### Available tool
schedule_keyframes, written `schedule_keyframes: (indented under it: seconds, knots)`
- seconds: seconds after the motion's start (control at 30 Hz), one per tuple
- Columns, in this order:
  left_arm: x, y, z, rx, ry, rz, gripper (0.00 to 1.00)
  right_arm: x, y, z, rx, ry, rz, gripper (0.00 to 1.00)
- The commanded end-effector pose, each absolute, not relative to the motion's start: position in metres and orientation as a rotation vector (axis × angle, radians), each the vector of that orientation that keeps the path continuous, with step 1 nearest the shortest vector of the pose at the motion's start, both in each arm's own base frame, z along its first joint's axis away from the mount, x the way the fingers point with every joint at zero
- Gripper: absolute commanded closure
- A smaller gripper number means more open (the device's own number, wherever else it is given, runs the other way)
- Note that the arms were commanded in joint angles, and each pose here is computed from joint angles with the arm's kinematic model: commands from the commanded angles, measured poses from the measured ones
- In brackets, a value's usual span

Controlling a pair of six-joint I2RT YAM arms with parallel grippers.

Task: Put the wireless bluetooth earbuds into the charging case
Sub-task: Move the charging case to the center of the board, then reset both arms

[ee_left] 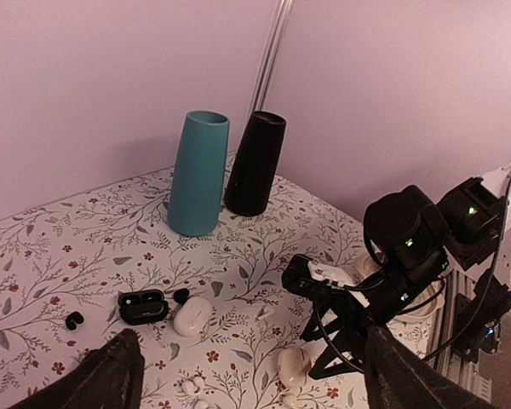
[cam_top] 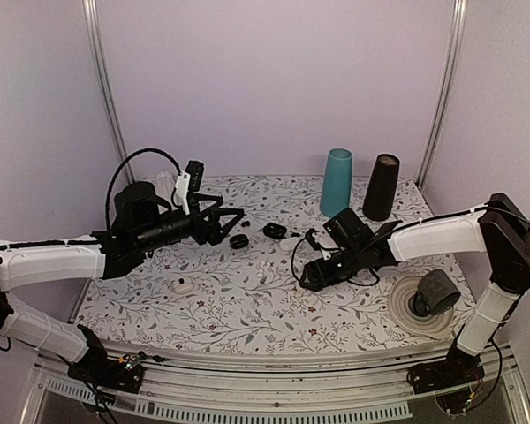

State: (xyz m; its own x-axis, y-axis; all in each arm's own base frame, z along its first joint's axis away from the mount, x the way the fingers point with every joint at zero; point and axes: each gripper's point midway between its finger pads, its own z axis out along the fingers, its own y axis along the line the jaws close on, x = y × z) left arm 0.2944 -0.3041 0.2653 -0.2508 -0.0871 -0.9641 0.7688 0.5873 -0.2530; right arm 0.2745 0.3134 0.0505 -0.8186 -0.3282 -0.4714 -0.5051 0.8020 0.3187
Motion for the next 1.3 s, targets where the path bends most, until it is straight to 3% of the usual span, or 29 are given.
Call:
schedule_keyframes:
  seconds: [0.0,0.3,0.73,1.27]
  knots:
    - [0.294,-0.307,0.265,0.587,1.62,-0.897,0.1,0.282,0.311,0.058,-0.57,2.557,0.579,0.2]
    - [0.294,-0.306,0.267,0.579,1.617,-0.899,0.09,0.295,0.306,0.102,-0.498,2.442,0.565,0.01]
    - [0.293,-0.303,0.269,0.573,1.613,-0.893,0.08,0.308,0.271,0.23,-0.231,2.022,0.699,0.01]
    - [0.293,-0.303,0.271,0.569,1.61,-0.896,0.08,0.303,0.215,0.263,0.005,1.871,0.605,0.01]
